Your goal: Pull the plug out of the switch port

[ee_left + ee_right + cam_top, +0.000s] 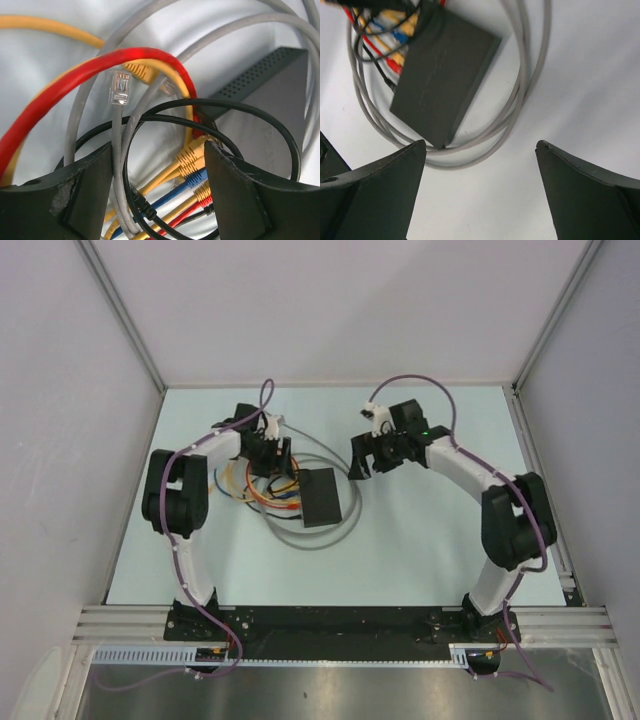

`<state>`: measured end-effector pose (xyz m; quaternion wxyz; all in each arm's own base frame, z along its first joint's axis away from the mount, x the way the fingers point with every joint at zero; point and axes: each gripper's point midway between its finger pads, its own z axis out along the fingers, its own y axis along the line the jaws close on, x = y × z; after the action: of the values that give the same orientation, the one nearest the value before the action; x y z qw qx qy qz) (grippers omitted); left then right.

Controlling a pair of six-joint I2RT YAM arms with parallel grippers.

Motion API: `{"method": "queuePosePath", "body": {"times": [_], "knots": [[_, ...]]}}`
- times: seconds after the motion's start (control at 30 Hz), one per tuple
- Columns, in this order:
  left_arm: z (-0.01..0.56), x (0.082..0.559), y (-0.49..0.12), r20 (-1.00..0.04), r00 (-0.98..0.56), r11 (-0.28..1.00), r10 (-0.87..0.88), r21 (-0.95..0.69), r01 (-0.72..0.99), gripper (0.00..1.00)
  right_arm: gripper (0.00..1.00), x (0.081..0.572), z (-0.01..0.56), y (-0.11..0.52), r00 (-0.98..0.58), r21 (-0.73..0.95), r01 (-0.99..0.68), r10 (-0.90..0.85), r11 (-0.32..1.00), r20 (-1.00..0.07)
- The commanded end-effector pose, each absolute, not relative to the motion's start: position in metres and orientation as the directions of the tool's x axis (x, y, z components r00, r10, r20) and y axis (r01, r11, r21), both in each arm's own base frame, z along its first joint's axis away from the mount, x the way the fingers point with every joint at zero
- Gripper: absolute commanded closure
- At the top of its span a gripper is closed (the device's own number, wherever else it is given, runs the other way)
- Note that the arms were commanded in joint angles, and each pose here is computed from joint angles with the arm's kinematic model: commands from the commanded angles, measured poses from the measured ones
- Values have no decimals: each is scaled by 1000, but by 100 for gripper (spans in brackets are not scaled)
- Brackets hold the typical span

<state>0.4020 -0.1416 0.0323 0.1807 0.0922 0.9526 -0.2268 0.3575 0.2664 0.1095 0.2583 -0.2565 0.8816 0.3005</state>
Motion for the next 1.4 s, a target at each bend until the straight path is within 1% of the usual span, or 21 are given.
{"method": "queuePosePath", "body": {"times": [0.0, 0.13, 0.2, 0.27, 0.3, 0.33, 0.37, 0.43, 0.47, 0.53, 0.57, 0.63, 0.67, 0.7, 0.73, 0.83, 1.03, 1.13, 1.23, 1.33, 1.37], "knots": [[47, 379, -204, -357, -923, 796, 145, -511, 323, 25, 3, 359, 141, 227, -700, 357, -606, -263, 711, -665], [80, 390, -206, -433, -889, 807, 149, -465, 363, 22, 4, 356, 150, 216, -630, 275, -667, -329, 692, -703], [103, 401, -197, -504, -852, 824, 138, -420, 382, 12, 4, 356, 151, 220, -609, 259, -688, -345, 678, -714], [148, 412, -188, -638, -761, 805, 117, -388, 449, 7, 5, 354, 152, 228, -592, 247, -704, -358, 665, -722], [154, 405, -189, -677, -719, 768, 158, -373, 521, 6, 6, 352, 152, 232, -588, 248, -711, -362, 658, -724], [182, 402, -187, -751, -635, 744, 181, -317, 588, 6, 7, 348, 152, 238, -584, 255, -722, -368, 643, -723], [187, 398, -187, -782, -582, 721, 222, -270, 638, 5, 11, 347, 148, 245, -587, 266, -727, -371, 633, -720], [189, 378, -188, -817, -466, 642, 339, -161, 749, 5, 23, 341, 144, 256, -591, 295, -741, -377, 603, -713], [185, 366, -188, -814, -443, 608, 376, -144, 781, 6, 37, 337, 144, 267, -594, 317, -747, -372, 584, -714], [168, 345, -192, -808, -376, 529, 454, -96, 843, 6, 53, 333, 134, 277, -618, 361, -742, -369, 565, -694], [170, 337, -193, -817, -335, 504, 469, -63, 861, 6, 71, 332, 132, 284, -618, 370, -746, -368, 554, -695], [156, 319, -203, -813, -261, 421, 521, -22, 907, 7, 85, 330, 118, 290, -644, 398, -734, -376, 550, -666], [153, 315, -207, -809, -237, 397, 538, -4, 918, 7, 96, 330, 116, 296, -640, 400, -741, -386, 540, -664], [143, 309, -210, -799, -209, 368, 565, 17, 930, 7, 99, 331, 109, 297, -647, 407, -738, -396, 538, -651], [138, 303, -220, -791, -181, 335, 585, 33, 942, 7, 99, 331, 103, 299, -659, 417, -731, -399, 540, -638], [121, 302, -231, -777, -165, 335, 608, 62, 940, 7, 100, 343, 95, 301, -703, 455, -690, -374, 563, -605], [104, 322, -234, -762, -175, 424, 623, 141, 895, 6, 100, 347, 90, 305, -738, 516, -662, -353, 543, -575], [97, 331, -229, -742, -206, 462, 638, 155, 873, 10, 100, 343, 84, 310, -737, 513, -666, -370, 541, -565], [96, 339, -225, -737, -241, 510, 632, 161, 845, 21, 100, 343, 76, 311, -736, 504, -667, -381, 548, -560], [98, 344, -224, -734, -263, 535, 626, 159, 829, 35, 100, 345, 68, 311, -741, 499, -661, -384, 560, -550], [93, 343, -224, -723, -291, 546, 627, 141, 826, 44, 100, 345, 67, 311, -741, 497, -661, -386, 562, -549]]}}
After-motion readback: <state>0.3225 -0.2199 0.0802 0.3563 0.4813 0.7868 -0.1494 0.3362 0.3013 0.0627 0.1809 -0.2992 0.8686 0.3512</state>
